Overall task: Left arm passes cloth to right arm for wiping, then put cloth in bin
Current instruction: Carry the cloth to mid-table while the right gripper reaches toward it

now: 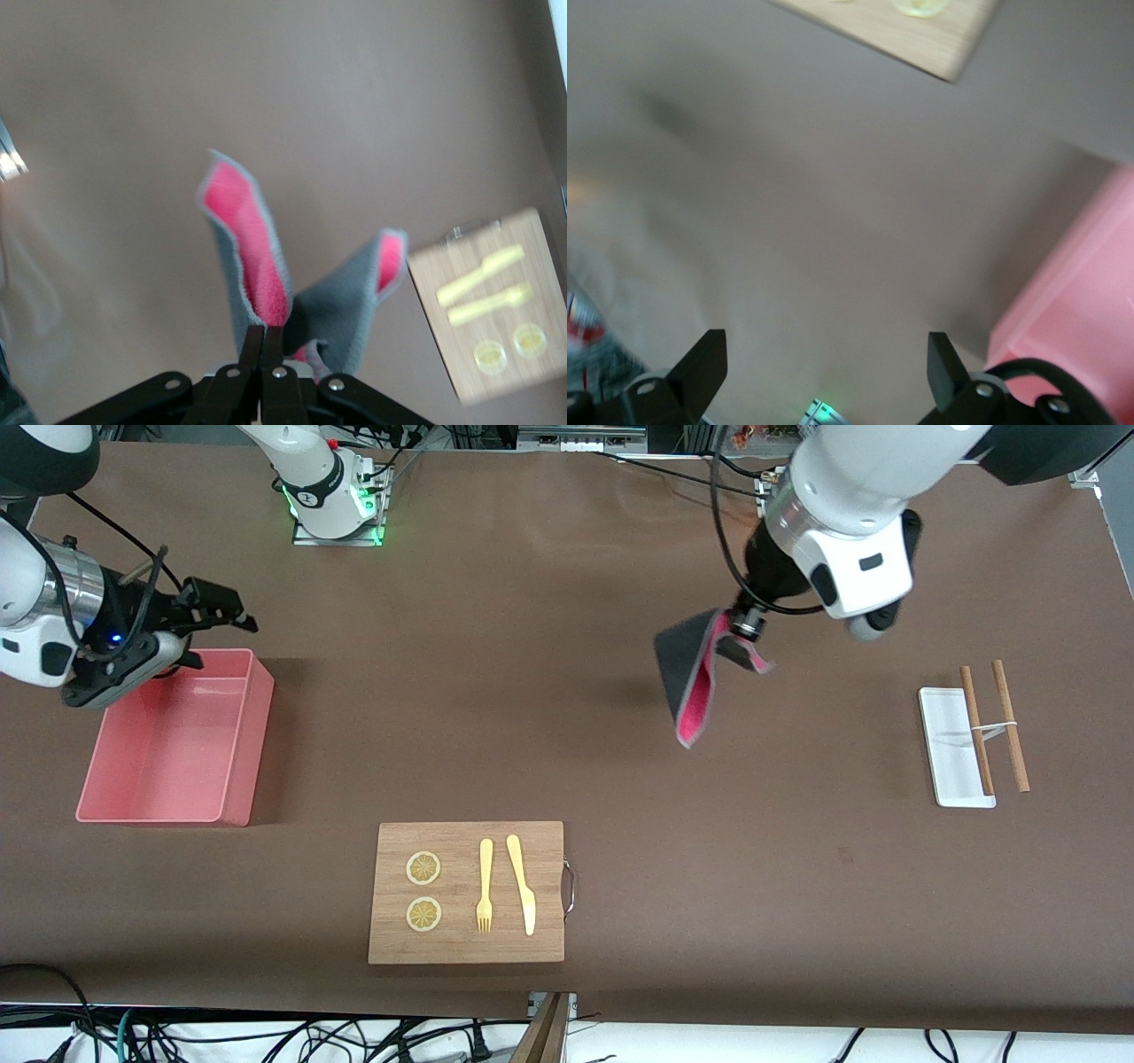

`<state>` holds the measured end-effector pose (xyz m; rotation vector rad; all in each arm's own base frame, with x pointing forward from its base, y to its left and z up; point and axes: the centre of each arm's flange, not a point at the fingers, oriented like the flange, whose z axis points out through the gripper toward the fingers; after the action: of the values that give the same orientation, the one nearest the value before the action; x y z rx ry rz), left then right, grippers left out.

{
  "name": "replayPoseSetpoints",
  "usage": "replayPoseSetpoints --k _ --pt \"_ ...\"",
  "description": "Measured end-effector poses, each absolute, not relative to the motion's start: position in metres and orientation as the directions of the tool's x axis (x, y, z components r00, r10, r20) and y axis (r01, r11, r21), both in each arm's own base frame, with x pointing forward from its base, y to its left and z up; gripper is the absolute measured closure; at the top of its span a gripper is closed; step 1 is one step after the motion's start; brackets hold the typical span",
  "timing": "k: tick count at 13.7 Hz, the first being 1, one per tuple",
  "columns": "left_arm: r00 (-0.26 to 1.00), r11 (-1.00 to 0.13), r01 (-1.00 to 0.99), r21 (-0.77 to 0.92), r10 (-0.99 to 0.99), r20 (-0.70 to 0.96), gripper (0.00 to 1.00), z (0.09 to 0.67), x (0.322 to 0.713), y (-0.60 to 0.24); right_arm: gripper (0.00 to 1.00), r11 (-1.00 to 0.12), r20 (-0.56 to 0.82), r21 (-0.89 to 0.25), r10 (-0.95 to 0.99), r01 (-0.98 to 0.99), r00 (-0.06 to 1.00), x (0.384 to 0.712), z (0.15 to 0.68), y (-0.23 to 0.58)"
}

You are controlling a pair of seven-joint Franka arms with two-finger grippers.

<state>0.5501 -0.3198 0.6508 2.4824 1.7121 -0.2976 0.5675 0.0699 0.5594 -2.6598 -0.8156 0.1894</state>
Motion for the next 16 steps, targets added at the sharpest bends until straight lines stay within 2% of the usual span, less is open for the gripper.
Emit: replayPoseSetpoints --k 3,6,10,12,16 --pt "0.293 -0.312 0.950 0.017 0.871 -0.396 0.98 0.662 0.554 -0.332 0.00 -0.550 0.108 -0.445 0.750 0.707 0.652 0.568 0.548 0.108" --pt "0.222 -0.286 0.958 -0.025 0.795 -0.564 0.98 0.667 0.555 -0.339 0.00 -0.371 0.231 -0.503 0.813 0.781 0.535 0.581 0.514 0.143" --pt "0.187 -0.242 0.970 0.009 0.727 -0.660 0.98 0.661 0.568 -0.359 0.00 -0.247 0.346 -0.504 0.820 0.828 0.455 0.603 0.477 0.165" --pt "0.201 -0.276 0.961 -0.009 0.724 -0.660 0.98 0.642 0.561 -0.389 0.00 -0.169 0.408 -0.467 0.829 0.868 0.382 0.609 0.466 0.164" --pt "0.221 -0.299 0.954 -0.005 0.714 -0.665 0.98 0.614 0.548 -0.442 0.00 -0.098 0.496 -0.431 0.805 0.897 0.326 0.608 0.470 0.197"
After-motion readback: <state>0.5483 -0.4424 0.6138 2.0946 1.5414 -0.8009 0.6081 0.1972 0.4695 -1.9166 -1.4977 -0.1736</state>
